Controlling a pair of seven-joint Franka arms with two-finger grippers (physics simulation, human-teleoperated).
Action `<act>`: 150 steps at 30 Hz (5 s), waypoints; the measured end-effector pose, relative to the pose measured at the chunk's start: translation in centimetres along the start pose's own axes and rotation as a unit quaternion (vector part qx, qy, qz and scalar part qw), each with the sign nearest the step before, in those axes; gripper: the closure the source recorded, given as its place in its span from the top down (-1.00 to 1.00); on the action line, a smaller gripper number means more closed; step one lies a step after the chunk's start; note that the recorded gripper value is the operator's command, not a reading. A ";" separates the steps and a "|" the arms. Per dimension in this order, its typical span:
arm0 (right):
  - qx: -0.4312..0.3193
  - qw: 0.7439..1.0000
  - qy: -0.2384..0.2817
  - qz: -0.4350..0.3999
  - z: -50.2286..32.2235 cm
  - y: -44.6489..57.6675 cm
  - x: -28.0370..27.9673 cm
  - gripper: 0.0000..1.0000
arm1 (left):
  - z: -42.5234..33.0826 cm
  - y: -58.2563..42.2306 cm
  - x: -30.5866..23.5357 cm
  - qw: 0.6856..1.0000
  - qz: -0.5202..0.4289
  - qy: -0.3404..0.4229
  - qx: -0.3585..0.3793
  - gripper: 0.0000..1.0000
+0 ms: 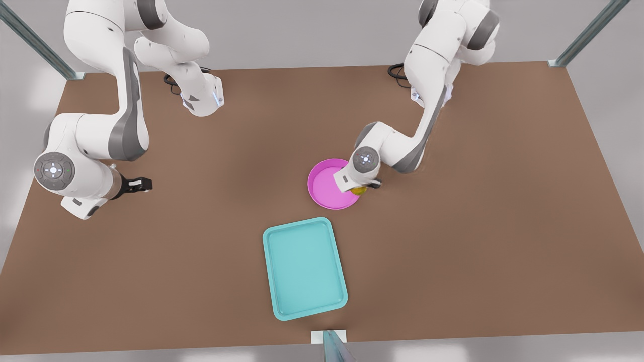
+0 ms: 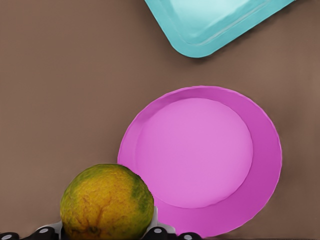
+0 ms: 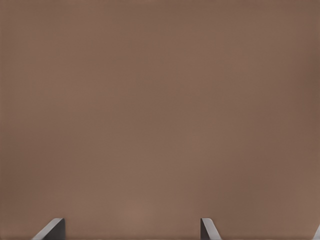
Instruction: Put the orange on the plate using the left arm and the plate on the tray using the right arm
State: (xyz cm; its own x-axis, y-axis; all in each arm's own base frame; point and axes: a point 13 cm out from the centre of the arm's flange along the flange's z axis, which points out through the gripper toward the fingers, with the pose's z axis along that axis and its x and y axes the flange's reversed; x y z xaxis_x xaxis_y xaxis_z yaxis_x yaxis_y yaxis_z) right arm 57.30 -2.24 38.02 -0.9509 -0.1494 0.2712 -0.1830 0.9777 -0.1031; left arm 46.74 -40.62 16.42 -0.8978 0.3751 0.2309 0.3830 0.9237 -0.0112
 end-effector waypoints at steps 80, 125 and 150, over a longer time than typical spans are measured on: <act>-0.341 0.932 0.045 -0.113 28.8 54.7 -1.9 -0.40 | -30.2 30.8 15.1 0.974 -0.221 0.023 0.032 1.00; -0.408 0.908 -0.089 0.032 15.1 37.5 -21.9 -0.57 | -31.7 35.2 16.8 0.979 -0.198 0.017 0.044 1.00; -0.068 0.975 -0.172 0.125 -12.7 0.0 -2.2 1.00 | -31.4 35.6 17.3 0.984 -0.173 0.021 0.045 1.00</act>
State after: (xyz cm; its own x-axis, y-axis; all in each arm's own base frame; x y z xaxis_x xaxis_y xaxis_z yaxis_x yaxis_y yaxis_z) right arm 62.59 -0.01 49.54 -0.9932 0.0791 -0.0849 0.0786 0.9969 0.0083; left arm 51.66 -3.72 50.61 -0.9606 0.0347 0.2758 0.0330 0.9994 -0.0108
